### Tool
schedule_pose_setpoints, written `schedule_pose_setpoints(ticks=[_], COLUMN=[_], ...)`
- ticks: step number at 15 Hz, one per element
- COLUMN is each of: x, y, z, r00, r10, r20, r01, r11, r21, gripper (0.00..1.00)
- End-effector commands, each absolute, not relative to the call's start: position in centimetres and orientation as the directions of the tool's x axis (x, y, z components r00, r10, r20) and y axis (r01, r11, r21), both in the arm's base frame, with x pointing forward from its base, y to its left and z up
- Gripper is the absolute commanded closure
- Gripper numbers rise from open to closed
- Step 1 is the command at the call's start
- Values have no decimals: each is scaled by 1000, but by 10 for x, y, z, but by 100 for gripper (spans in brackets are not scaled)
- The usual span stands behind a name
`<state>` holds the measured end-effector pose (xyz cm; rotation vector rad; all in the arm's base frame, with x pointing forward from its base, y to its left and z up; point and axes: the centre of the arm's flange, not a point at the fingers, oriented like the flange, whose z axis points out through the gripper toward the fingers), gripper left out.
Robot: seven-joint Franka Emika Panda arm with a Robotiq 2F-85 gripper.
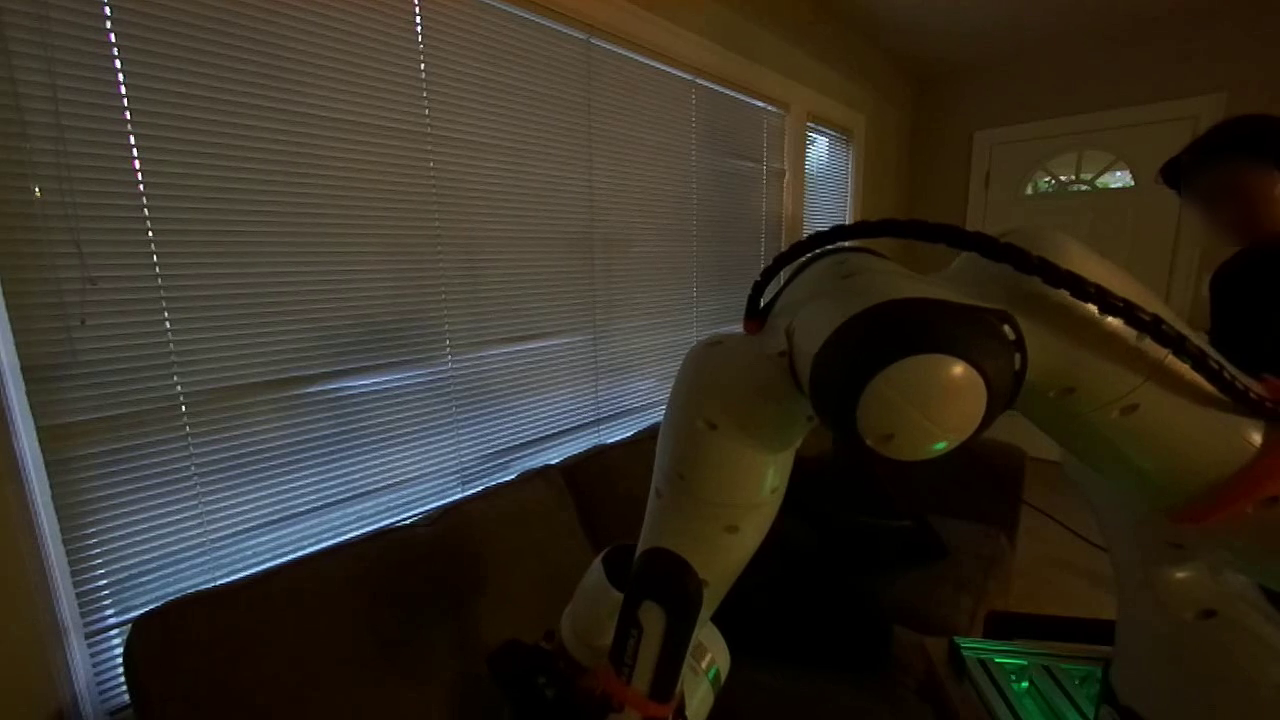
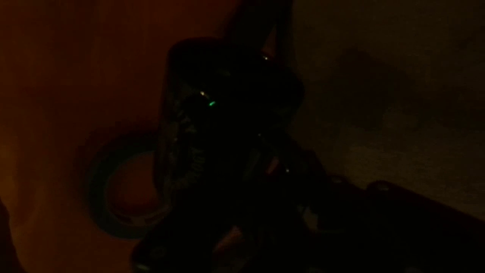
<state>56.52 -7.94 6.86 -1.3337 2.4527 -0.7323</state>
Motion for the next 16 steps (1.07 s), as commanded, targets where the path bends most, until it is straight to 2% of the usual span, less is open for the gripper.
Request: schedule_pose_setpoints(ticks=[1, 16], x=[551, 526], y=[-79, -94], z=[74, 71], r00=[-550, -543], r10=[-834, -826], r20=[-42, -151], r01=[-655, -464], r11=[462, 445], r21=[-599, -766], gripper=[98, 98])
